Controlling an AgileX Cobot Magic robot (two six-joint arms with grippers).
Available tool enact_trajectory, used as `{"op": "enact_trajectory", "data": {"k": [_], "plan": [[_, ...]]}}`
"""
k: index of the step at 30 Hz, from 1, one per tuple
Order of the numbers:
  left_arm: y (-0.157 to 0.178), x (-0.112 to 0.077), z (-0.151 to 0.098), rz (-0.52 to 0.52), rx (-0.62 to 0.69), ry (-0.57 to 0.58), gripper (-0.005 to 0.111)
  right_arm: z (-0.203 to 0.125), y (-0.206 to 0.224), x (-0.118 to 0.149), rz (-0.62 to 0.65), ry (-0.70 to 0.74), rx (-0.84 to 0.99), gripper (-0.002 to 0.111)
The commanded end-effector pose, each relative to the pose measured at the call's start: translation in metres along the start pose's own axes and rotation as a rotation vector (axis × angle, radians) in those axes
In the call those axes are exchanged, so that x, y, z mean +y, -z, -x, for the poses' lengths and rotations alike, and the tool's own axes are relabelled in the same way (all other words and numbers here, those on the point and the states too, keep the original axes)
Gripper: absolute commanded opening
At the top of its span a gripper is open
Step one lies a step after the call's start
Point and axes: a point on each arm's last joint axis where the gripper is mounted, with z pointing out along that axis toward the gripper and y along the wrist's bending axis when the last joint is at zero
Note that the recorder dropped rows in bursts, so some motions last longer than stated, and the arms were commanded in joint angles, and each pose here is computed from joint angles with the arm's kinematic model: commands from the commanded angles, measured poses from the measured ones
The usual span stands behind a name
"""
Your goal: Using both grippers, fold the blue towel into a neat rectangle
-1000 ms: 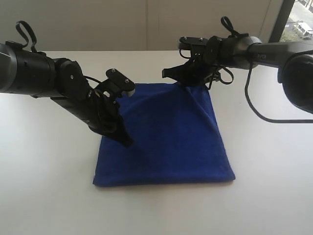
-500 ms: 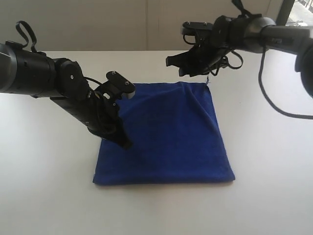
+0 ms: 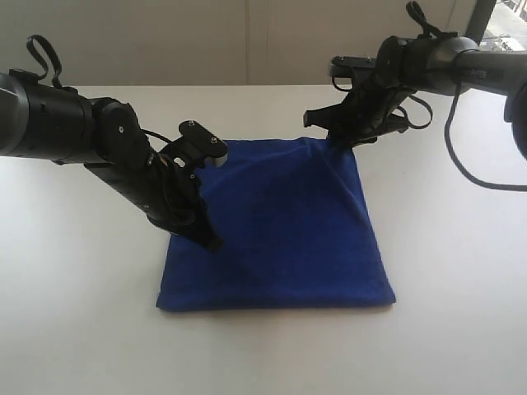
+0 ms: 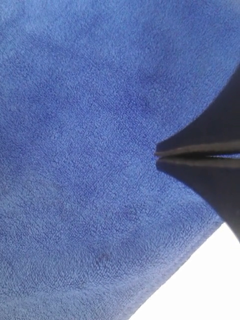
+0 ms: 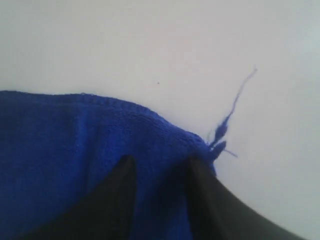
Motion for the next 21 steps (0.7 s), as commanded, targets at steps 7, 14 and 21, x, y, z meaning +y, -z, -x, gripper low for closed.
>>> {"op": "enact_trajectory", "data": {"k": [7, 14, 21], "plan": [[0.001, -0.003, 0.0, -0.019, 0.011, 0.015, 0.0, 0.001, -0.002, -0.005, -0.023, -0.016, -0.02, 0.03], [0.001, -0.003, 0.0, -0.019, 0.011, 0.015, 0.0, 0.001, -0.002, -0.005, -0.024, -0.015, -0.018, 0.0], [0.001, -0.003, 0.0, -0.02, 0.013, 0.015, 0.0, 0.016, 0.029, -0.003, -0.063, 0.057, -0.088, 0.0]]}}
